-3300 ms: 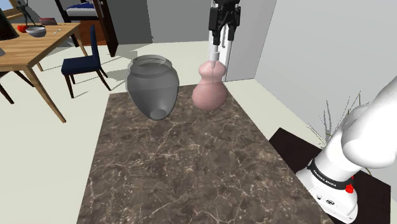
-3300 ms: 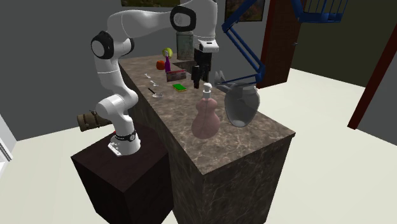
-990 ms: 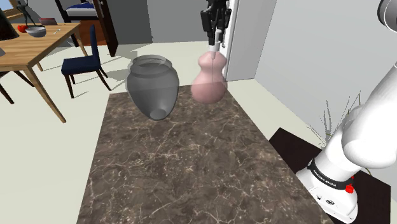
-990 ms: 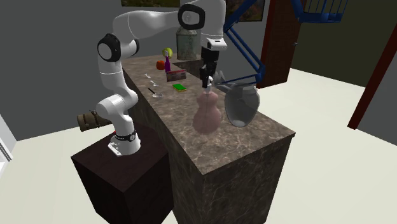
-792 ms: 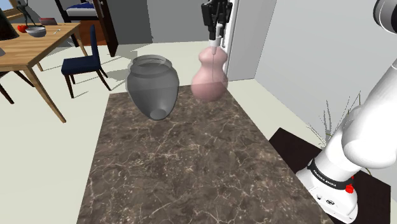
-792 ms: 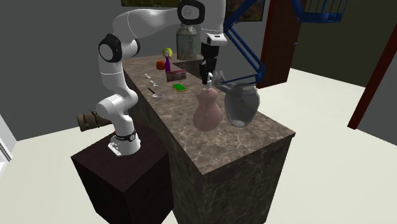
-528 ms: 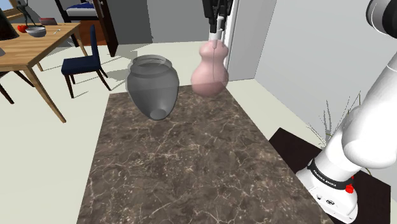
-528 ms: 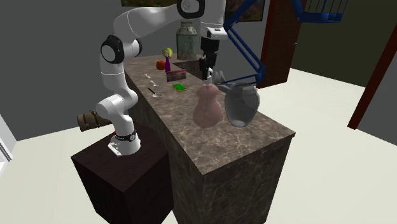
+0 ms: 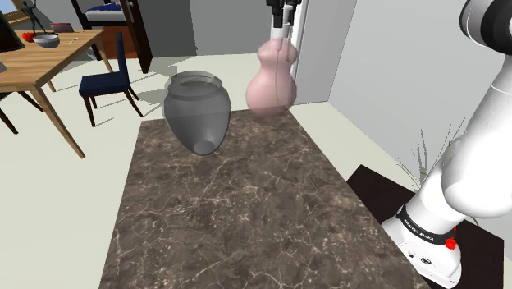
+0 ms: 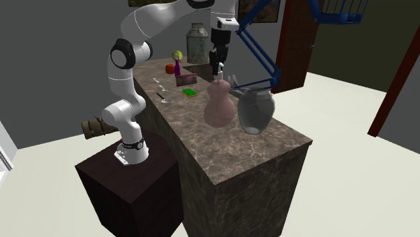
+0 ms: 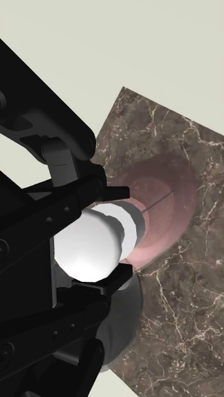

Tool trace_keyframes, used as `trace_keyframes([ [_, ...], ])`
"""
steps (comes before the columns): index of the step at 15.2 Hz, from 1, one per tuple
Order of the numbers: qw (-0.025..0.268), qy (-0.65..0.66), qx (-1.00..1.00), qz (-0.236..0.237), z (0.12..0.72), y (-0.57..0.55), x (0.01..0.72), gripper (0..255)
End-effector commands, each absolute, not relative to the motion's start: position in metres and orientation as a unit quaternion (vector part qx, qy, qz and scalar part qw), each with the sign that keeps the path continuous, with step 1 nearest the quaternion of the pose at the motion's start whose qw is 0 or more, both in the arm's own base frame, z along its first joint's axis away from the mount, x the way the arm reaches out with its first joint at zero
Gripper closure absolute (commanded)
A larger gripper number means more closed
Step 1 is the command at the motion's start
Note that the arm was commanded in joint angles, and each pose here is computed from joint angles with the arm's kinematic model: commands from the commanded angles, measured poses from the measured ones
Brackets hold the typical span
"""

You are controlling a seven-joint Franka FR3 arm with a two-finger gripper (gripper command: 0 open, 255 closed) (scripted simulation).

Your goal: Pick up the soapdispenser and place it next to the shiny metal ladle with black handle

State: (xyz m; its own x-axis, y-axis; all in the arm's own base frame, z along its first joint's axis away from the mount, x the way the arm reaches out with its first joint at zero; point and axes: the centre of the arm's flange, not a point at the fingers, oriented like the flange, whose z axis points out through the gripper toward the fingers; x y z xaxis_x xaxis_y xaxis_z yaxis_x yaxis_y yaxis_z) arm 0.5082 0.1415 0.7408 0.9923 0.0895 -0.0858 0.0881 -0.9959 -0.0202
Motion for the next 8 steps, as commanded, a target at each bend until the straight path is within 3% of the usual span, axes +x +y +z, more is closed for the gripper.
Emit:
trace_keyframes([
  [1, 0.008, -0.045, -0.998, 0.043, 0.742, 0.156, 0.488, 255],
  [8, 0.008, -0.045, -0.998, 0.043, 0.743, 0.21, 0.413, 255],
])
